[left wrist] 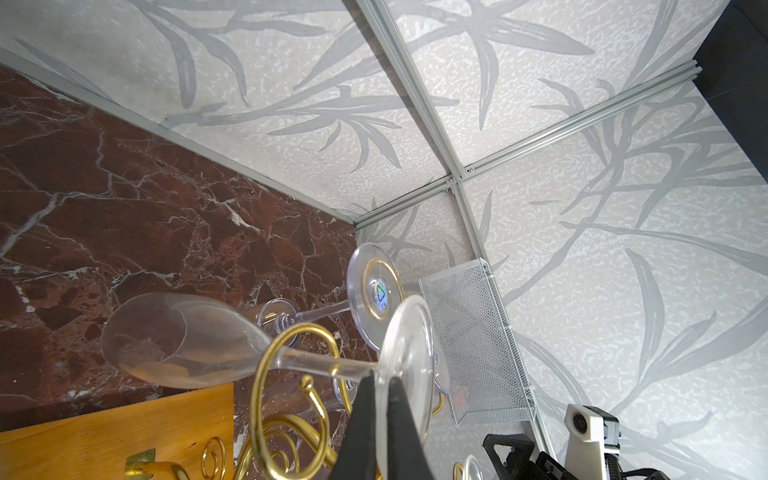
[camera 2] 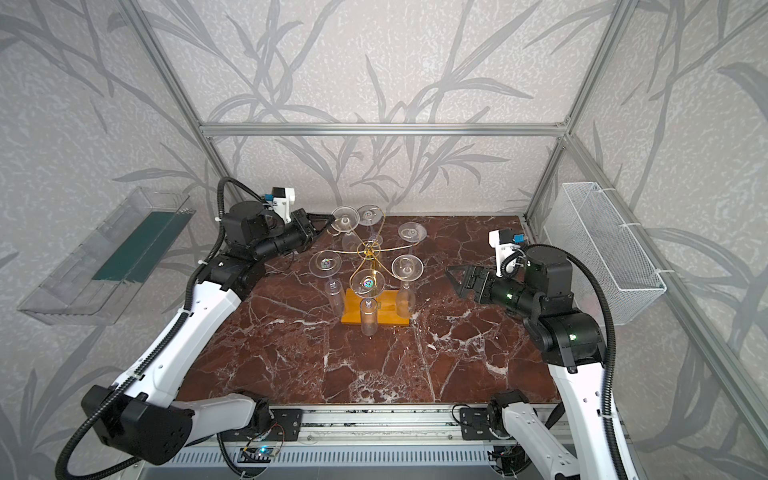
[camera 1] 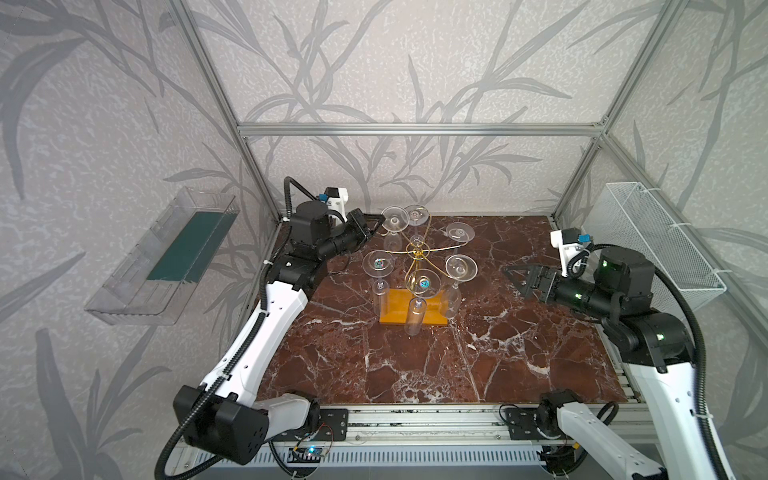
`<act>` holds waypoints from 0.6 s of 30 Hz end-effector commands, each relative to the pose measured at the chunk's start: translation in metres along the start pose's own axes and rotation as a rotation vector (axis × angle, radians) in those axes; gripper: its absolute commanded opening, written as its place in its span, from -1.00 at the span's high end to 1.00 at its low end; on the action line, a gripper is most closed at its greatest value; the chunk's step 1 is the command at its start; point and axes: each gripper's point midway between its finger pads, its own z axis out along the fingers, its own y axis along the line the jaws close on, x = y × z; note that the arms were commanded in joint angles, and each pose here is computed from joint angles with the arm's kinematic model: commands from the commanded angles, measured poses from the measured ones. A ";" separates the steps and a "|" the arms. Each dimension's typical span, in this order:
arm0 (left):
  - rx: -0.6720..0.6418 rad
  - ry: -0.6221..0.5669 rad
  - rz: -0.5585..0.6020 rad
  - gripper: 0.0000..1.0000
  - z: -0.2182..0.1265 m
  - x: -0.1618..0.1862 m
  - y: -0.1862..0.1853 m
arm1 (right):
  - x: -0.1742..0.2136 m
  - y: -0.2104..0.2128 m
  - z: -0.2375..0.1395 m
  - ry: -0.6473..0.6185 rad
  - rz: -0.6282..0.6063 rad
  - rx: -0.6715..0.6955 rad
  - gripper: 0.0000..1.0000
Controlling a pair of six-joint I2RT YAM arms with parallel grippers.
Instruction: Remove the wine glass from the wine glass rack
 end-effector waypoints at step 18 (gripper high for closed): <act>-0.022 -0.065 0.046 1.00 -0.044 0.015 -0.002 | -0.006 0.009 0.004 0.012 -0.045 -0.038 -0.87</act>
